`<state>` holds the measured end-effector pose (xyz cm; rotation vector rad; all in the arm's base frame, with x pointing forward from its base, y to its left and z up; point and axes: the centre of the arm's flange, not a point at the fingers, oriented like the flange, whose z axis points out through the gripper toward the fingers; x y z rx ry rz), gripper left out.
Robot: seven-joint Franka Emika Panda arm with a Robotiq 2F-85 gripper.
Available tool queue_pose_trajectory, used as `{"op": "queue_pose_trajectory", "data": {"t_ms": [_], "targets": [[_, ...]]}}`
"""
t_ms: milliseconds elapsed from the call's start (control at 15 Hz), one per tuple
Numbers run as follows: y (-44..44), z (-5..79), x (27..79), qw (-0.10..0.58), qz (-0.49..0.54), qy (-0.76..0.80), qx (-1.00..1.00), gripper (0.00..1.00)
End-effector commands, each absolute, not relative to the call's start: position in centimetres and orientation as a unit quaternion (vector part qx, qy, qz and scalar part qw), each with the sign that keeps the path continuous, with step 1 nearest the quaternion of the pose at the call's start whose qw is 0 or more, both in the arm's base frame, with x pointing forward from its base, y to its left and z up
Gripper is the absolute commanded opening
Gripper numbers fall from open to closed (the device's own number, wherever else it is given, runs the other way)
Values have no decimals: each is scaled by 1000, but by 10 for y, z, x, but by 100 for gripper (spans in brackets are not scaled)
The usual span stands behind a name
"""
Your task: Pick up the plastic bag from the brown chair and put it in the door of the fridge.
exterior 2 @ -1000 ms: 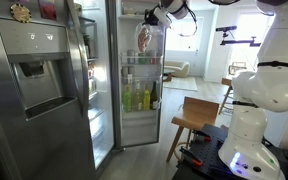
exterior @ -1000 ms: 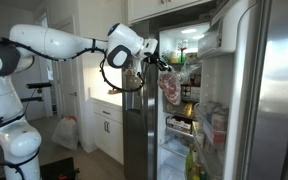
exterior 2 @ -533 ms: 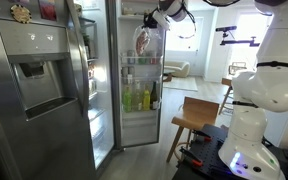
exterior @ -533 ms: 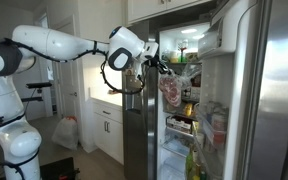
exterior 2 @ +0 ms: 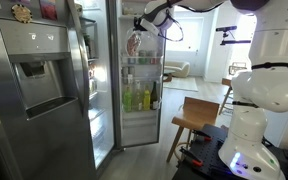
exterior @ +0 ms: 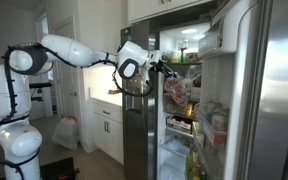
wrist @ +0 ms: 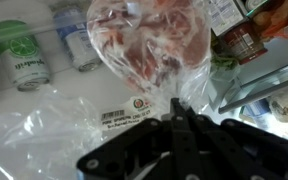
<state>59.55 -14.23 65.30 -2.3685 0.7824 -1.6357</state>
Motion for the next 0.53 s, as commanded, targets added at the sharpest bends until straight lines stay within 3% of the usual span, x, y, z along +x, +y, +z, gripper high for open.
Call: {"op": "queue_pose_trajectory", "data": {"t_ms": [0, 467], "targets": [[-137, 666, 636, 56, -599, 262, -755, 0], [-147, 661, 677, 26, -646, 267, -714, 0]]}}
